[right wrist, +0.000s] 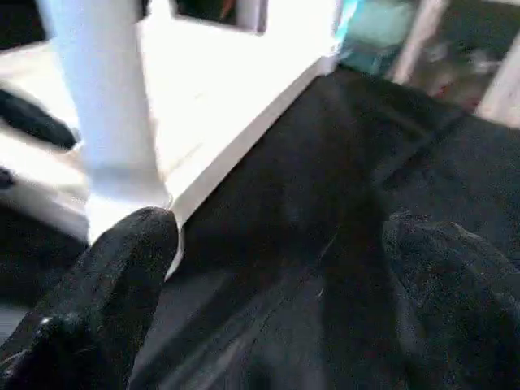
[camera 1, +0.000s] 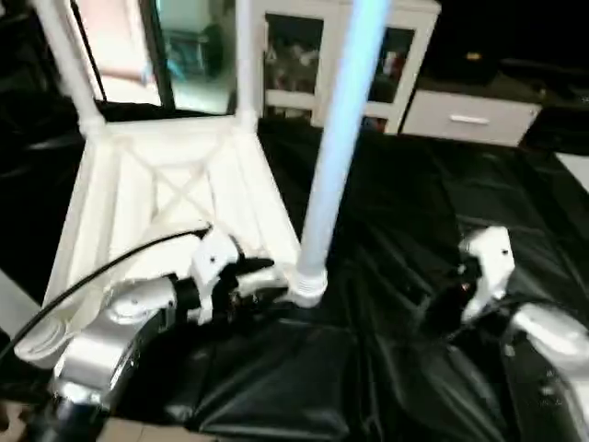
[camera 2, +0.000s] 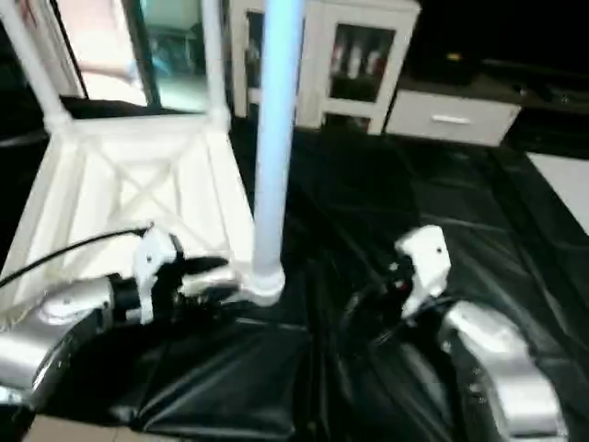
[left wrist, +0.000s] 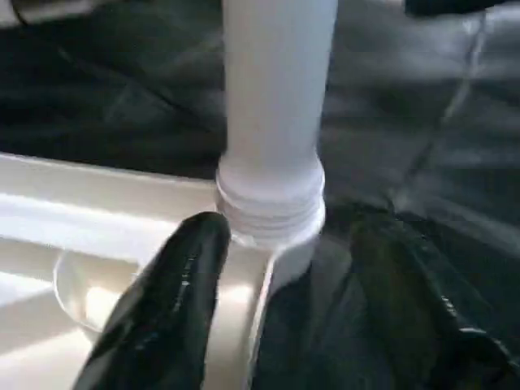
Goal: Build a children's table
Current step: Rotate leg to tighten
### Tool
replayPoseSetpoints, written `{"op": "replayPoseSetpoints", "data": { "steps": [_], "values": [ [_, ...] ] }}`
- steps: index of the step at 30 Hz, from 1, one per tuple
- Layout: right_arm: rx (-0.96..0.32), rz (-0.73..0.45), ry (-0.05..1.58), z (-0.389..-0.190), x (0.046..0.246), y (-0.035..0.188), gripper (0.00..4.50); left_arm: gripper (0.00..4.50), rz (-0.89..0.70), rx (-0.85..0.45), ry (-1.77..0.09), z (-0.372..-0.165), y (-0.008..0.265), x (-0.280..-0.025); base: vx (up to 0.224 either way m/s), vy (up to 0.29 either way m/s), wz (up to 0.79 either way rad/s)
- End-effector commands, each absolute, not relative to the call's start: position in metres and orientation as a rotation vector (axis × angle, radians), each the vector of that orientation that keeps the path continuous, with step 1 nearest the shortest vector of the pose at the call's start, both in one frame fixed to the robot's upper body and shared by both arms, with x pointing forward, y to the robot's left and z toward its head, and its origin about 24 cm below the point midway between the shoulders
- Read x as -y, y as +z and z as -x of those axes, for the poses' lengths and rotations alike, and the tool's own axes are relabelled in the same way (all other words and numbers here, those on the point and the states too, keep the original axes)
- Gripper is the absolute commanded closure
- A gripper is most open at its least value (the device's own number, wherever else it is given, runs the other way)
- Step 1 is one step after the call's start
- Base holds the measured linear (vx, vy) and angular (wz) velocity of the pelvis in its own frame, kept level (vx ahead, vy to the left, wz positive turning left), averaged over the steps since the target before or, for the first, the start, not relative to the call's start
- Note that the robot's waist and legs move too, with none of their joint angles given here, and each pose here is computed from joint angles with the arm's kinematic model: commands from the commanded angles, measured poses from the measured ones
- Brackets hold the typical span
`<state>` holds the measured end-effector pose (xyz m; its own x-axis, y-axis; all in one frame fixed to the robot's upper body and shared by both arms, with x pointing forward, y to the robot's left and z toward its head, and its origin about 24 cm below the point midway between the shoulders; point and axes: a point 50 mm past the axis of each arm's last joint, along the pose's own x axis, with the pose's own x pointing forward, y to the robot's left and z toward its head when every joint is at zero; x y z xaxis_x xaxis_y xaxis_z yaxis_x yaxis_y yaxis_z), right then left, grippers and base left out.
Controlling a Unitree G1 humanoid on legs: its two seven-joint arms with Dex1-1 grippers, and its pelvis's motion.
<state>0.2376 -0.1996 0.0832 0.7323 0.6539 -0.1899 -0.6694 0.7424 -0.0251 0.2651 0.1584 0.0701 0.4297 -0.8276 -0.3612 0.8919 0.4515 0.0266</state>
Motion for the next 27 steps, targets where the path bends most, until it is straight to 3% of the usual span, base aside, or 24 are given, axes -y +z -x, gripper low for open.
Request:
{"op": "replayPoseSetpoints", "data": {
  "steps": [1, 5, 13, 17, 25, 27],
  "values": [
    [-0.180, 0.100, 0.794, -0.234, 0.196, 0.086, 0.00, 1.34, -0.278, -0.356, -1.117, -0.267, 0.068, -0.159, 0.000, 0.000, 0.00],
    [-0.185, 0.112, 0.838, -0.235, 0.194, 0.088, 0.00, 1.34, -0.326, -0.424, -1.169, -0.264, 0.062, -0.165, 0.000, 0.000, 0.00],
    [-0.159, 0.096, 0.936, -0.245, 0.171, 0.092, 0.00, 1.34, -0.380, -0.439, -1.075, -0.269, 0.054, -0.181, 0.007, 0.000, 0.01],
    [-0.164, 0.066, 0.976, -0.251, 0.162, 0.088, 0.00, 1.69, -0.368, -0.456, -1.042, -0.273, 0.046, -0.188, 0.041, -0.004, 0.04],
    [-0.167, 0.075, 0.960, -0.256, 0.167, 0.089, 0.00, 2.54, -0.386, -0.482, -1.095, -0.268, 0.046, -0.184, 0.000, 0.000, 0.00],
    [-0.163, 0.085, 0.960, -0.255, 0.171, 0.090, 0.00, 2.58, -0.385, -0.485, -1.141, -0.265, 0.045, -0.177, 0.000, 0.000, 0.00]
  ]
}}
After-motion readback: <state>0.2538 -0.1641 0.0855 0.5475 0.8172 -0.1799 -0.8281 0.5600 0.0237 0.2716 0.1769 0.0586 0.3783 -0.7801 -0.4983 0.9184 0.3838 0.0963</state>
